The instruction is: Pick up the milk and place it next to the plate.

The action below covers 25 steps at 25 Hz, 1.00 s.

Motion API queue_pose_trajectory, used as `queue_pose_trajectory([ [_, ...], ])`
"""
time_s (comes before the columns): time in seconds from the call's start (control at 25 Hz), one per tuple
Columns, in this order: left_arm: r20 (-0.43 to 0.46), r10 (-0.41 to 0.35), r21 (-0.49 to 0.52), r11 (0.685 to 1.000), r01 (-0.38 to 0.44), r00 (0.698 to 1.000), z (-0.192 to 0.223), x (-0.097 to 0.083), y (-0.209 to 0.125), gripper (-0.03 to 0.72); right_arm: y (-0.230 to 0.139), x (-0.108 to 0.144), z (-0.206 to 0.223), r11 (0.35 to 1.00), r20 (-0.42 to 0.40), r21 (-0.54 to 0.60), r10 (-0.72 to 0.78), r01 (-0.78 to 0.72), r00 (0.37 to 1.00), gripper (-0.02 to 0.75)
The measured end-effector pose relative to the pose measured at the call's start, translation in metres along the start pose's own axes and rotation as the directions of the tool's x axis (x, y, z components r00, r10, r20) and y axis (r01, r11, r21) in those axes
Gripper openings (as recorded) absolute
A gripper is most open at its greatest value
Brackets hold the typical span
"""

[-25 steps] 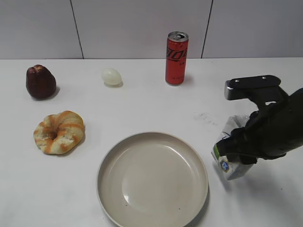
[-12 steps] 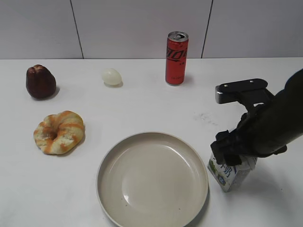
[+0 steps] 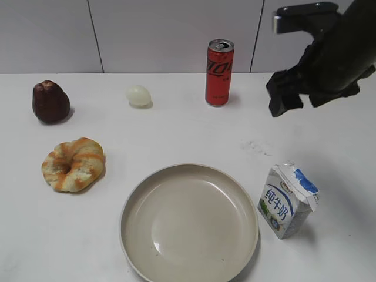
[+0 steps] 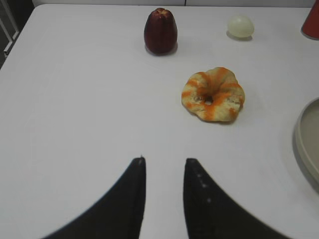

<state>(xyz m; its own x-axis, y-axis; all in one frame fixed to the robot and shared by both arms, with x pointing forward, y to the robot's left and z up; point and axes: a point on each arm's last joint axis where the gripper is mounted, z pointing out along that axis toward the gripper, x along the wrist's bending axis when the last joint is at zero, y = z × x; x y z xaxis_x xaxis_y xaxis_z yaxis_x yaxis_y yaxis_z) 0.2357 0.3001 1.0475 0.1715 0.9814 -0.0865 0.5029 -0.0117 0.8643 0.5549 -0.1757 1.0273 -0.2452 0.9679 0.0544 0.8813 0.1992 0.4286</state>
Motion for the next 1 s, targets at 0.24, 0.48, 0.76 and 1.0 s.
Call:
queue_pose_trajectory([
  [0.24, 0.0, 0.0, 0.0, 1.0, 0.0, 1.0, 0.0, 0.0, 0.0, 0.207, 0.054, -0.07, 0.014, 0.992, 0.044, 0.063, 0.103, -0.106, 0.994, 0.596],
  [0.48, 0.0, 0.0, 0.0, 1.0, 0.0, 1.0, 0.0, 0.0, 0.0, 0.207, 0.089, -0.118, 0.027, 0.987, 0.075, 0.072, 0.141, -0.147, 0.987, 0.594],
  [0.76, 0.0, 0.0, 0.0, 1.0, 0.0, 1.0, 0.0, 0.0, 0.0, 0.207, 0.084, -0.127, 0.025, 0.974, 0.078, 0.181, 0.122, -0.134, 0.989, 0.594],
  [1.0, 0.0, 0.0, 0.0, 1.0, 0.0, 1.0, 0.0, 0.0, 0.0, 0.207, 0.061, -0.113, -0.049, 0.991, 0.082, 0.091, 0.093, -0.1, 0.992, 0.594],
])
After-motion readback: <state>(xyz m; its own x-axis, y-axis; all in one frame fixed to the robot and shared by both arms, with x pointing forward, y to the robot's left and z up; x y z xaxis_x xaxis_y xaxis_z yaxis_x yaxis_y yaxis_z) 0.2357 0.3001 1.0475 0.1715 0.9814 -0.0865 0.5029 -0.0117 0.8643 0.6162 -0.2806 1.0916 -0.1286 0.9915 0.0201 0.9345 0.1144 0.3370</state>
